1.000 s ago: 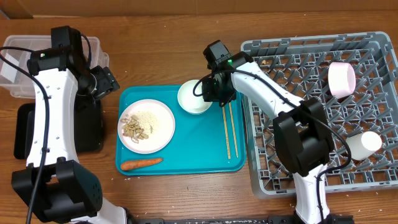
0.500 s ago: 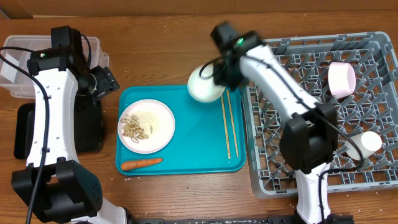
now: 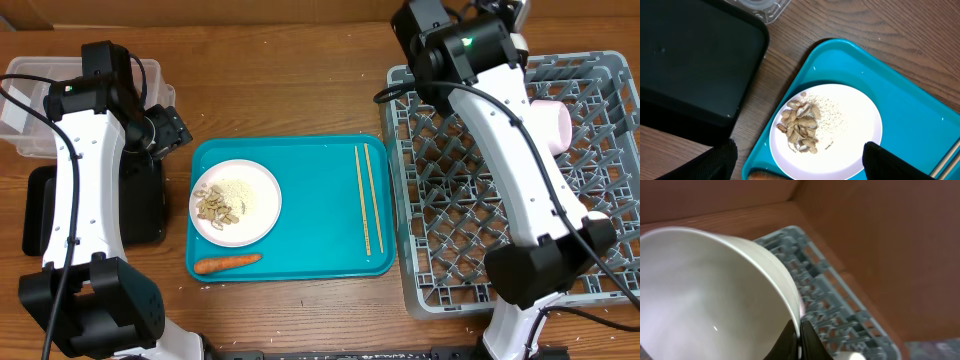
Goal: Sort waste into correct bins and load items into the dishwasher
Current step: 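Lift the white bowl and place it in the rack center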
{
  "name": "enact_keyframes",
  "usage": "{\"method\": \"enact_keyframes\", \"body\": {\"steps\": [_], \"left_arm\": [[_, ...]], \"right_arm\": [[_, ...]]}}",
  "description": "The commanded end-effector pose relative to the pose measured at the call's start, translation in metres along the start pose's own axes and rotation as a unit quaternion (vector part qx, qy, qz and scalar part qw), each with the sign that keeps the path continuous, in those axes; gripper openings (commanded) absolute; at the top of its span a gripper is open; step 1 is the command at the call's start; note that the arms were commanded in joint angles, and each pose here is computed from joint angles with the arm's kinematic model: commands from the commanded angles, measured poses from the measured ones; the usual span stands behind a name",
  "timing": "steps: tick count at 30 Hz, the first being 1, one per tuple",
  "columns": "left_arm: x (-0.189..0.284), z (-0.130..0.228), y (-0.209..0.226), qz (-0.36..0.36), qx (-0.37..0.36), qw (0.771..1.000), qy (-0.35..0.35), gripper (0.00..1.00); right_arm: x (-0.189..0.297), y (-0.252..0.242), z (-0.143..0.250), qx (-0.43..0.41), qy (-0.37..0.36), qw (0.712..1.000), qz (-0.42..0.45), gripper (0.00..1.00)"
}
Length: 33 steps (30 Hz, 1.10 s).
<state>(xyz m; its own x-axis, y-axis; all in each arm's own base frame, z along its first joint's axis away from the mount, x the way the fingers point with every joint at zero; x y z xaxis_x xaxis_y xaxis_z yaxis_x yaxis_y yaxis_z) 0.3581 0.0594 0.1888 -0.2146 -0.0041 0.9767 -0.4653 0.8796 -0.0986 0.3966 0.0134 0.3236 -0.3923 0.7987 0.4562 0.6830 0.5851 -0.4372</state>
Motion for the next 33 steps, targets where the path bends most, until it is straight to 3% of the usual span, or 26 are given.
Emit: {"method": "enact_keyframes", "body": {"steps": [1, 5, 12, 27, 30, 33], "left_arm": [[0.005, -0.004, -0.002, 0.008, -0.012, 1.0, -0.009, 0.82], [0.005, -0.003, -0.001, 0.007, -0.012, 1.0, -0.007, 0.82], [0.005, -0.003, -0.001, 0.008, -0.012, 1.0, -0.007, 0.82], [0.005, 0.0, 0.0, 0.005, -0.012, 1.0, 0.0, 0.82], [0.005, 0.0, 0.0, 0.005, -0.012, 1.0, 0.0, 0.82], [0.005, 0.0, 0.0, 0.005, -0.012, 1.0, 0.0, 0.82]], "right_arm": [[-0.033, -0.011, 0.005, -0.029, -0.053, 0.993, 0.1, 0.04], [-0.081, -0.012, 0.052, 0.024, -0.002, 0.989, 0.146, 0.04], [-0.111, -0.001, 0.11, 0.045, 0.061, 0.987, 0.145, 0.04], [-0.09, 0.039, 0.157, 0.057, 0.127, 0.988, 0.069, 0.04], [-0.084, 0.046, 0.166, 0.057, 0.151, 0.986, 0.051, 0.09], [-0.078, 0.052, 0.18, 0.056, 0.195, 0.979, 0.029, 0.24]]}}
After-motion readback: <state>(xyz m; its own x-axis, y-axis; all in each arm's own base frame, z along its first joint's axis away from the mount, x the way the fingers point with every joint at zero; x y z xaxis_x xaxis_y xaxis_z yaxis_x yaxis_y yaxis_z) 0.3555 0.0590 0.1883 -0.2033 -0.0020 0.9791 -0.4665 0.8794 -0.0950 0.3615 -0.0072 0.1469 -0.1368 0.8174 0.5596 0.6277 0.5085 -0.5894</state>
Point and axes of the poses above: each gripper's point midway between its finger pads, its own x axis back along the fingers, its own y axis along the line the jaws close on, z = x × y, the point moved 2 cm from there along x, back along the fingers, and after that the axes turned 5 degrees about -x, right-handed, at the moved point
